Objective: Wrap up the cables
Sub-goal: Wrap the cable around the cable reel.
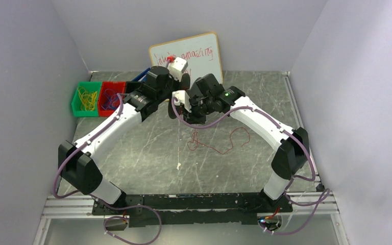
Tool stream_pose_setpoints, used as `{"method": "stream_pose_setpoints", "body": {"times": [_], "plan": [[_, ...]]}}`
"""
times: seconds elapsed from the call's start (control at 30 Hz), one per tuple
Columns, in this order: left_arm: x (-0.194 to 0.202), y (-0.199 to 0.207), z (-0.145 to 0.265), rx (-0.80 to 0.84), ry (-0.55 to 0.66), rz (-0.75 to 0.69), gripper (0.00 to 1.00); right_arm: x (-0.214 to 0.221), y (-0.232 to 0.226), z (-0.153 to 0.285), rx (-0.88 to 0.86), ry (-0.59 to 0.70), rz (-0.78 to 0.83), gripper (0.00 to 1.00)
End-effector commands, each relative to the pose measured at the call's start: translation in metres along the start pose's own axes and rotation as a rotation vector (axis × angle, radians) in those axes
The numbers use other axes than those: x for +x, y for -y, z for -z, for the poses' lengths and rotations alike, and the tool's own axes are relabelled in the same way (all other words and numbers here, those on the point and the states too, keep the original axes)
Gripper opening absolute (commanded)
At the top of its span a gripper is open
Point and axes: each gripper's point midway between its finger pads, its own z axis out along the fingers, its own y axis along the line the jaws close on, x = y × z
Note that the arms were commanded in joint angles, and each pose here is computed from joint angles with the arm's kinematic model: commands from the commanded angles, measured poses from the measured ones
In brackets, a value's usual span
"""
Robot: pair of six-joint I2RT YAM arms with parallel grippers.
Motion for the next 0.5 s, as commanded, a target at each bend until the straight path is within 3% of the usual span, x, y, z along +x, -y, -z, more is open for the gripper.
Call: {"method": "stream_pose_setpoints", "body": {"times": [0.0, 0.27, 0.47], "plan": [[0.042, -0.03, 0.009, -0.099, -0.14, -0.23, 0.02, -0.035, 0.025, 0.039, 0.155, 0.079, 0.132, 0.0], [0.029, -0.061, 0.009, -0.277, -0.121, -0.276, 0.02, -0.015, -0.018, 0.007, -0.122, 0.157, -0.006, 0.0], [-0.012, -0.074, 0.017, -0.354, -0.047, -0.341, 0.02, -0.02, -0.014, 0.004, -0.18, 0.29, -0.116, 0.0]]}}
